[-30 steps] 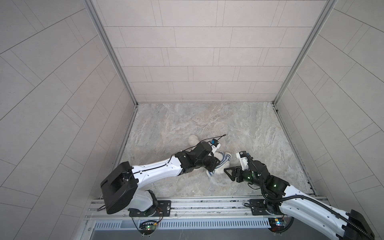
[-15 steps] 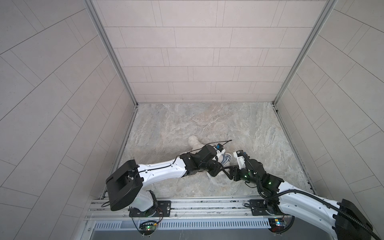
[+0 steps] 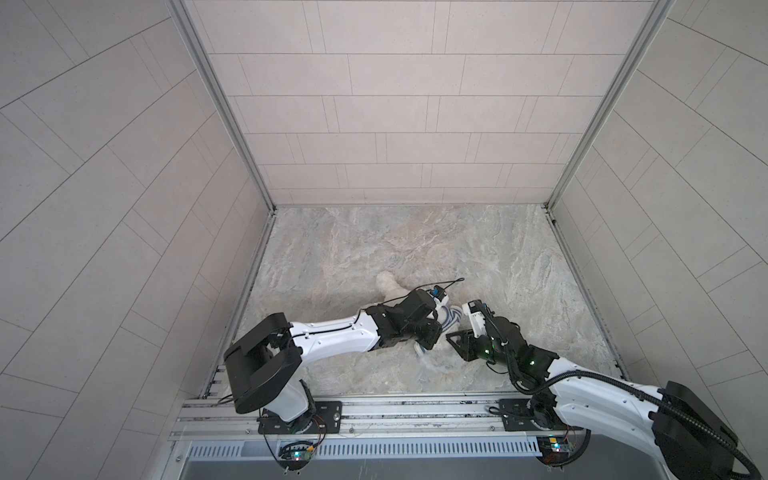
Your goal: Dress the teddy bear
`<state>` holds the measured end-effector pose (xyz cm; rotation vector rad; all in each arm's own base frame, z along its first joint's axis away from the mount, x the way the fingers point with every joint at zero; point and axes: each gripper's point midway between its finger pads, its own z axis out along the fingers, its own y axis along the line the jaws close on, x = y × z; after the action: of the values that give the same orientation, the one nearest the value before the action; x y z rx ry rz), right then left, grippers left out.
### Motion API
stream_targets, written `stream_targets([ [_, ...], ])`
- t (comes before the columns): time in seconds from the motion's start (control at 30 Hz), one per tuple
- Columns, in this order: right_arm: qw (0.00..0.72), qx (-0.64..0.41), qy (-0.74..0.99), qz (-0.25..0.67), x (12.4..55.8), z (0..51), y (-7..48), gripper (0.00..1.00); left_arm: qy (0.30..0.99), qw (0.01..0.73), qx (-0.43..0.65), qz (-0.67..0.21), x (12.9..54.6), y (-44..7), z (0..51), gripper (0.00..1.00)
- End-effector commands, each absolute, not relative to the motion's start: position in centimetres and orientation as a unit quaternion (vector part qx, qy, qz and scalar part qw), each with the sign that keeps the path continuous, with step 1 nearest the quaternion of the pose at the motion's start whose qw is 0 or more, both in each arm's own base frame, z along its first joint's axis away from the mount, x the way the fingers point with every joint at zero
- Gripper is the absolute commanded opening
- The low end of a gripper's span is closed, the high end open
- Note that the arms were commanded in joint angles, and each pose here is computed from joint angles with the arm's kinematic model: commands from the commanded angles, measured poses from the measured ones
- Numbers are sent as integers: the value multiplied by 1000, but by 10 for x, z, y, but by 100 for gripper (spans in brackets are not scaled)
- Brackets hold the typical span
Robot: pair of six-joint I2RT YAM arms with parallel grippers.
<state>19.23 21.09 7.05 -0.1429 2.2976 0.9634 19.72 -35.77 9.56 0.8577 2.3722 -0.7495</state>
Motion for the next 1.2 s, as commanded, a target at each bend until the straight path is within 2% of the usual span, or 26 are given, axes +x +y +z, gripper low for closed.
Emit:
stream_targets([
  [0.0,331,-62,869,363,193,75,209,9,871,276,303,-270,207,-354,107,8],
  [0.07,334,-65,870,357,192,77,207,2,870,282,302,-270,208,-352,112,0],
  [0.23,349,-78,869,341,189,83,200,0,865,294,293,-282,213,-344,126,0],
  [0.27,352,-81,869,339,189,84,200,0,862,295,293,-289,213,-345,129,1],
  [0.33,357,-90,867,336,188,87,200,0,859,293,297,-296,212,-346,133,12],
  [0.43,359,-101,867,329,187,89,201,0,859,281,305,-301,210,-351,130,23],
  [0.63,364,-112,868,319,186,91,204,0,854,277,333,-289,202,-361,132,30],
  [0.83,368,-124,867,312,187,97,209,0,860,269,354,-251,199,-361,126,27],
  [1.07,371,-127,865,312,187,101,210,0,868,279,351,-215,207,-355,123,27],
  [1.17,376,-128,861,317,186,105,211,0,870,283,348,-205,211,-354,121,17],
])
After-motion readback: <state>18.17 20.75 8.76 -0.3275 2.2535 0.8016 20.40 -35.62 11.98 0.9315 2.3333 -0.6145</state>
